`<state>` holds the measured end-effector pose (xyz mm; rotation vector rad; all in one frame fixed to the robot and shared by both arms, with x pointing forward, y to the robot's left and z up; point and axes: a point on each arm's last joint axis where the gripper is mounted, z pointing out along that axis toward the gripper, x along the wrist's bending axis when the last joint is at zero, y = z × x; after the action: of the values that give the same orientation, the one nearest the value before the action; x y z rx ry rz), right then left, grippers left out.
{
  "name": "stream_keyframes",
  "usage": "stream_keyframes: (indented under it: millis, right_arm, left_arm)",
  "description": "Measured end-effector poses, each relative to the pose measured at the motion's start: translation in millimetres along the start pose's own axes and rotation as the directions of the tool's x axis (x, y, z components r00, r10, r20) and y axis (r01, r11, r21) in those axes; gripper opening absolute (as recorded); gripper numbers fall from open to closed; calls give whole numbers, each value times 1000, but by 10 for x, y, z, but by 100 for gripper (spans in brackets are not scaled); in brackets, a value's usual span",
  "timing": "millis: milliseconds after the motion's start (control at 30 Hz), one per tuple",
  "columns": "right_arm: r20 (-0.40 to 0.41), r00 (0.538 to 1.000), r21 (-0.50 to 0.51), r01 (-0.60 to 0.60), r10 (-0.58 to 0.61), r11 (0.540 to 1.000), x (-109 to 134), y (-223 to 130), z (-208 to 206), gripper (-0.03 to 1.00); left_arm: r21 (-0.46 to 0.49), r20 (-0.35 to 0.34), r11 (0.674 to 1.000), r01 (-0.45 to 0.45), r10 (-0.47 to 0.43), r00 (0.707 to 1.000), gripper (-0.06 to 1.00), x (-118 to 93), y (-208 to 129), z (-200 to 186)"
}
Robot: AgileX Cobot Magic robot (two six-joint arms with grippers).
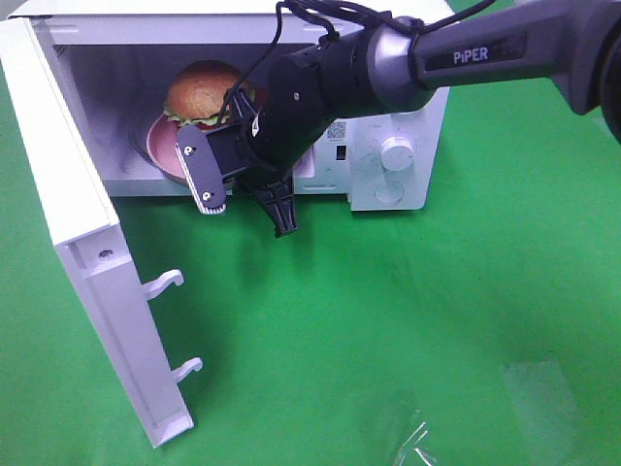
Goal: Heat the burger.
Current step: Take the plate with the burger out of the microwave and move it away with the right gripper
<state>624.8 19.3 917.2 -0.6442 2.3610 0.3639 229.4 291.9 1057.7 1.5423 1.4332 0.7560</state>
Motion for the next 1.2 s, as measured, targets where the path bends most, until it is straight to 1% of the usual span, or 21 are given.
stream_keyframes:
  millis: [167, 467, 600, 767, 833, 1000, 1200]
  right_arm:
    - [-1, 1000, -13, 18, -18, 1000, 52, 82, -80, 8]
    - [-13, 999, -21, 29, -29, 999, 131, 130, -186, 8]
    - [-19, 999, -30, 38, -39, 999, 250, 162, -307, 8]
    - [-30, 999, -28, 38, -39, 999, 311, 148, -372, 8]
    - [-38, 999, -28, 39, -40, 999, 393, 128, -481, 8]
    - [-39, 999, -29, 35, -36, 999, 466, 111, -587, 8]
    - [-46, 998, -31, 35, -36, 999, 626, 79, -775, 8]
  left_arm:
    - [0, 0, 1000, 0, 0, 1000, 90, 0, 0, 0]
    - [0, 0, 1000, 0, 0, 1000, 90, 0, 0, 0]
    - [0, 0, 1000, 0, 0, 1000, 90, 0, 0, 0]
    - [0, 0, 1000, 0, 0, 1000, 90, 0, 0, 0]
    - [0, 0, 1000, 0, 0, 1000, 90, 0, 0, 0]
    - [0, 0, 1000, 0, 0, 1000, 90, 0, 0, 0]
    - [0, 0, 1000, 0, 0, 1000, 90, 0, 0, 0]
